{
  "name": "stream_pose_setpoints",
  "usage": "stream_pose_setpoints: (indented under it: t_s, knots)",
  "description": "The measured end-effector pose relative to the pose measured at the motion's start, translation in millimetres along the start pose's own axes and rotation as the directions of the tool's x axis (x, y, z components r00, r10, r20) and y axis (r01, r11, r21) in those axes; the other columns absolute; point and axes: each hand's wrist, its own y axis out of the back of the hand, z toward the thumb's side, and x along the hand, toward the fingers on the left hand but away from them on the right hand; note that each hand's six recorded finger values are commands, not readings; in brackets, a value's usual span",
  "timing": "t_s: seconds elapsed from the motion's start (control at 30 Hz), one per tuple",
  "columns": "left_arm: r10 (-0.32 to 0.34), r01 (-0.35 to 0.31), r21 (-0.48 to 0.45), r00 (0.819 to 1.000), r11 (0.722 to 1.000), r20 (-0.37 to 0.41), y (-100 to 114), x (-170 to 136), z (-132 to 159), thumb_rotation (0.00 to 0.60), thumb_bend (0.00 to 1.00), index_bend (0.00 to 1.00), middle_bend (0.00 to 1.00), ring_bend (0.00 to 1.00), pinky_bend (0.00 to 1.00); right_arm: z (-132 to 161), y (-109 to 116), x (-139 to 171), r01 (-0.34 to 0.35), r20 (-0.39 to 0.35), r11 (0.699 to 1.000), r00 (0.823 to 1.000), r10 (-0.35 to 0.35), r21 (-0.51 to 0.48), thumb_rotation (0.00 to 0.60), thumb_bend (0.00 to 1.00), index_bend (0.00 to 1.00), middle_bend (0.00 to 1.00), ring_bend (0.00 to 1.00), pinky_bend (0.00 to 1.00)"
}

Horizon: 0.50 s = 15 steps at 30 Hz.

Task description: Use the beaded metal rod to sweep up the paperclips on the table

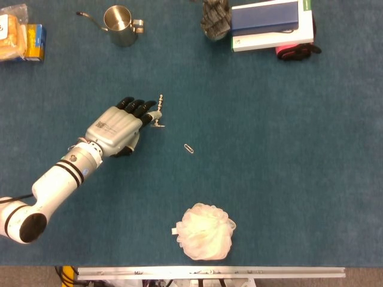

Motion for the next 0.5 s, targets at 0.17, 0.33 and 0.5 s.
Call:
stream_pose_setpoints:
  t_s: [0.17,0.33,0.5]
  knots:
    - [-0.011,0.011,0.024,1.000,1.000,0.003,-5,2,3,0.600,0.80,0.09,0.00,0.00,0.00,-6,2,4,0.003,0.014,1.000,1.000,-0.003,0.001,0.600,0.00,0.12,0.04,0.00,0.06]
    - [-0.011,0.011,0.050,1.000,0.999,0.003,-10,2,4,0.600,0.80,0.09,0.00,0.00,0.00,-13,5,8,0.012,0.031,1.000,0.999,-0.012,0.001,0.600,0.00,0.12,0.04,0.00,0.06]
    - [-0.013,0.012,0.053,1.000,0.999,0.013,-13,3,7,0.600,0.80,0.09,0.00,0.00,0.00,-22,6,12,0.010,0.056,1.000,0.998,-0.010,0.007,0.600,0.00,0.12,0.03,0.00,0.06]
